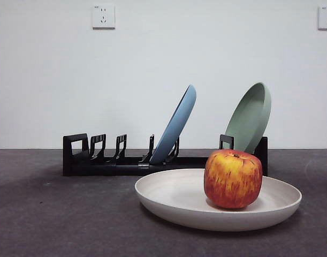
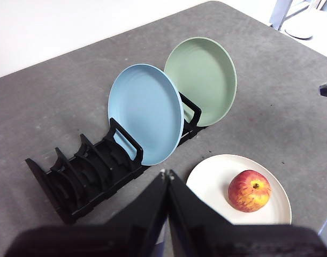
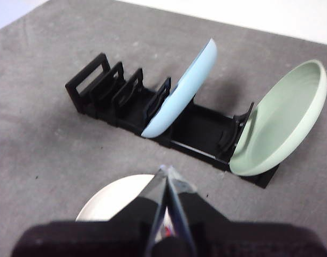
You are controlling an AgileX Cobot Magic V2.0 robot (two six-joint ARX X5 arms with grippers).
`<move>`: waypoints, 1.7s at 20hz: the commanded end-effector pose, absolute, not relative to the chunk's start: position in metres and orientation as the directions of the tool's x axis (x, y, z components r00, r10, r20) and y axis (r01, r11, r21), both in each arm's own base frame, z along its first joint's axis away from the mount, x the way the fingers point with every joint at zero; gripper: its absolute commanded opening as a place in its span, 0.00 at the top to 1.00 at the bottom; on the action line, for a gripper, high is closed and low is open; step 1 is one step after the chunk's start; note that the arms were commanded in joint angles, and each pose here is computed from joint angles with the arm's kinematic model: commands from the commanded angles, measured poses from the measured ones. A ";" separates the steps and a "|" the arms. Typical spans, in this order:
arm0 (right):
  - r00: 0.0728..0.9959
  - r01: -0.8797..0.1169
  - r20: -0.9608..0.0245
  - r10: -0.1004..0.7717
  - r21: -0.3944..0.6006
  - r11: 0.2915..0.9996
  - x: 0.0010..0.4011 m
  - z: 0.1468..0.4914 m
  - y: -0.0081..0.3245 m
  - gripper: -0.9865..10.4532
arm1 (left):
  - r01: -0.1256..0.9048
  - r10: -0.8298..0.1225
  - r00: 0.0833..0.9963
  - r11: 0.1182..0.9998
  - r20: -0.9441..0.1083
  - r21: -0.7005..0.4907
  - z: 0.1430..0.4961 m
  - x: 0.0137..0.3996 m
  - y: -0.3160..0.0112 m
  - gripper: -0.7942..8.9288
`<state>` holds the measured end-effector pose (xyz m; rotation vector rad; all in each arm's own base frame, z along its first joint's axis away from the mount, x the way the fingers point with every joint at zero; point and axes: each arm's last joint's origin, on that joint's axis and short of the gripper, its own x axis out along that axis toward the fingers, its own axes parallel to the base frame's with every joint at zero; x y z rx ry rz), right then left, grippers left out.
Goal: Take the yellow plate from the plate rack,put the plate on the table,take the apple from the table,put the apple in the plate
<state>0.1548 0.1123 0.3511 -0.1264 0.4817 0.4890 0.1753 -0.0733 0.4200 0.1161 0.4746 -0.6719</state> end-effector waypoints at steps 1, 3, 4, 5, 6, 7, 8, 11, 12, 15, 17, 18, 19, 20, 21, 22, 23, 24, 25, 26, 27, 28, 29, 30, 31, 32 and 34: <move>0.766 -0.473 -0.489 0.419 0.014 0.881 0.153 0.341 0.112 0.93 | 0.610 -0.565 0.684 0.790 -0.461 -0.063 0.402 0.175 -0.075 0.93; 0.762 -0.467 -0.496 0.416 0.022 0.884 0.151 0.331 0.110 0.93 | 0.585 -0.545 0.703 0.808 -0.457 -0.063 0.383 0.173 -0.075 0.93; 0.758 -0.465 -0.505 0.413 0.025 0.885 0.148 0.324 0.108 0.93 | 0.575 -0.543 0.710 0.815 -0.448 -0.076 0.370 0.172 -0.075 0.93; 0.756 -0.460 -0.510 0.411 0.034 0.887 0.146 0.317 0.106 0.93 | 0.562 -0.538 0.720 0.823 -0.437 -0.087 0.358 0.169 -0.074 0.93; 0.755 -0.451 -0.511 0.411 0.049 0.891 0.144 0.307 0.104 0.93 | 0.548 -0.532 0.732 0.831 -0.425 -0.097 0.341 0.167 -0.073 0.93; 0.757 -0.445 -0.505 0.414 0.065 0.893 0.141 0.298 0.102 0.93 | 0.527 -0.520 0.747 0.843 -0.415 -0.107 0.327 0.164 -0.072 0.93; 0.761 -0.436 -0.498 0.416 0.083 0.896 0.138 0.288 0.101 0.93 | 0.511 -0.510 0.757 0.852 -0.408 -0.116 0.313 0.161 -0.071 0.93; 0.762 -0.414 -0.495 0.418 0.124 0.902 0.131 0.255 0.095 0.93 | 0.486 -0.501 0.773 0.862 -0.391 -0.144 0.275 0.150 -0.070 0.93; 0.760 -0.404 -0.498 0.418 0.141 0.904 0.129 0.245 0.094 0.93 | 0.476 -0.496 0.777 0.866 -0.388 -0.154 0.265 0.147 -0.071 0.93; 0.756 -0.395 -0.508 0.412 0.147 0.907 0.127 0.226 0.092 0.93 | 0.467 -0.491 0.781 0.870 -0.387 -0.160 0.243 0.142 -0.075 0.93; 0.760 -0.390 -0.506 0.407 0.146 0.909 0.127 0.225 0.092 0.93 | 0.471 -0.490 0.779 0.869 -0.391 -0.151 0.241 0.141 -0.078 0.93; 0.761 -0.386 -0.504 0.408 0.152 0.910 0.127 0.225 0.092 0.93 | 0.476 -0.496 0.776 0.866 -0.390 -0.152 0.241 0.140 -0.079 0.93; 0.762 -0.386 -0.504 0.407 0.152 0.910 0.127 0.226 0.092 0.93 | 0.478 -0.498 0.774 0.865 -0.391 -0.153 0.241 0.140 -0.080 0.92; 0.762 -0.385 -0.503 0.407 0.152 0.910 0.127 0.226 0.091 0.93 | 0.473 -0.492 0.777 0.868 -0.393 -0.151 0.241 0.140 -0.079 0.92; 0.762 -0.386 -0.503 0.407 0.152 0.910 0.127 0.226 0.091 0.93 | 0.470 -0.489 0.778 0.870 -0.394 -0.150 0.241 0.140 -0.079 0.92; 0.761 -0.386 -0.504 0.408 0.153 0.910 0.127 0.226 0.091 0.93 | 0.472 -0.489 0.778 0.869 -0.395 -0.148 0.241 0.140 -0.079 0.92; 0.762 -0.386 -0.504 0.407 0.152 0.910 0.127 0.226 0.091 0.93 | 0.472 -0.489 0.778 0.869 -0.395 -0.148 0.241 0.140 -0.079 0.92; 0.762 -0.385 -0.504 0.406 0.152 0.910 0.127 0.226 0.091 0.93 | 0.472 -0.489 0.777 0.869 -0.395 -0.148 0.241 0.140 -0.079 0.92; 0.762 -0.385 -0.503 0.407 0.152 0.910 0.127 0.226 0.091 0.93 | 0.472 -0.489 0.777 0.869 -0.396 -0.147 0.241 0.140 -0.079 0.92; 0.762 -0.385 -0.504 0.407 0.152 0.910 0.127 0.226 0.091 0.93 | 0.471 -0.489 0.778 0.870 -0.396 -0.147 0.241 0.140 -0.079 0.92; 0.762 -0.386 -0.504 0.407 0.152 0.910 0.127 0.226 0.091 0.93 | 0.472 -0.489 0.777 0.869 -0.396 -0.147 0.241 0.140 -0.079 0.92; 0.762 -0.385 -0.503 0.407 0.152 0.910 0.127 0.226 0.091 0.93 | 0.472 -0.489 0.777 0.869 -0.396 -0.147 0.241 0.140 -0.079 0.92; 0.762 -0.385 -0.504 0.407 0.152 0.910 0.127 0.226 0.091 0.93 | 0.472 -0.489 0.777 0.869 -0.396 -0.147 0.241 0.140 -0.079 0.92; 0.762 -0.385 -0.504 0.407 0.152 0.910 0.127 0.226 0.091 0.93 | 0.472 -0.489 0.777 0.869 -0.396 -0.147 0.241 0.140 -0.079 0.92; 0.762 -0.385 -0.504 0.407 0.152 0.910 0.127 0.226 0.091 0.93 | 0.471 -0.489 0.777 0.869 -0.397 -0.147 0.241 0.140 -0.079 0.92; 0.762 -0.385 -0.504 0.407 0.152 0.910 0.127 0.226 0.091 0.93 | 0.472 -0.489 0.777 0.869 -0.396 -0.148 0.241 0.139 -0.078 0.92; 0.762 -0.386 -0.504 0.407 0.152 0.910 0.127 0.226 0.091 0.93 | 0.473 -0.492 0.790 0.869 -0.365 -0.148 0.247 0.130 -0.073 0.92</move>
